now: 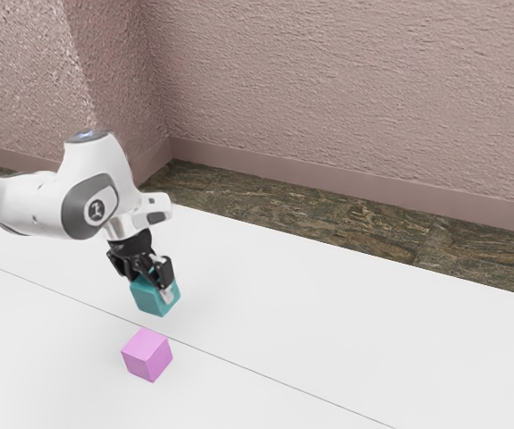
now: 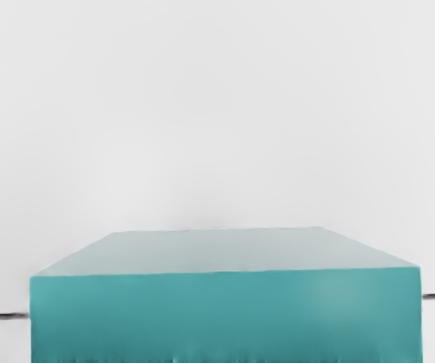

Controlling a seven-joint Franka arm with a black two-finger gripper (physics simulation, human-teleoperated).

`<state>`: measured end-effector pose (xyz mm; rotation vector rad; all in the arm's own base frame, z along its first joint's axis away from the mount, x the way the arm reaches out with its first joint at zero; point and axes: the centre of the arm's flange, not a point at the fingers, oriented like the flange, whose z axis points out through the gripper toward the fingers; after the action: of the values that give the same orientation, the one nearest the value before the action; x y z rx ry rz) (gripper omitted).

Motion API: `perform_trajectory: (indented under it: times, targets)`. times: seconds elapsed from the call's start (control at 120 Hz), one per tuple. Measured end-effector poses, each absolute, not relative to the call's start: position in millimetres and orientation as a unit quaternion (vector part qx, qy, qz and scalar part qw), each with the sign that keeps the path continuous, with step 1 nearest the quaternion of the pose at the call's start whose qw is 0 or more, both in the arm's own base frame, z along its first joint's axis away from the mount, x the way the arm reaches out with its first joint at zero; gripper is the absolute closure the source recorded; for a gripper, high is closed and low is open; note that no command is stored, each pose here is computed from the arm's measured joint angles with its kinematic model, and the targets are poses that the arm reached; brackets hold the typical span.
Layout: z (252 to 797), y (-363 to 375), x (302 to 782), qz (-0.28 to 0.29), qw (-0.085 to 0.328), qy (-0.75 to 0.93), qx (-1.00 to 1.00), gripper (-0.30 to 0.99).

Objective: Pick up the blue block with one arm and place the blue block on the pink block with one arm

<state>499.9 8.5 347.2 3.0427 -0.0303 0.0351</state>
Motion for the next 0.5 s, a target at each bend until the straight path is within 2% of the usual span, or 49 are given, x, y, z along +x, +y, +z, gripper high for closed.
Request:
perform_trajectory:
  times: [0.242, 0.5]
  targets:
    - [351, -19, 445, 0.002, 0.045, 0.0, 0.999, 0.37]
    - [349, -29, 420, -0.003, 0.033, 0.019, 0.999, 0.37]
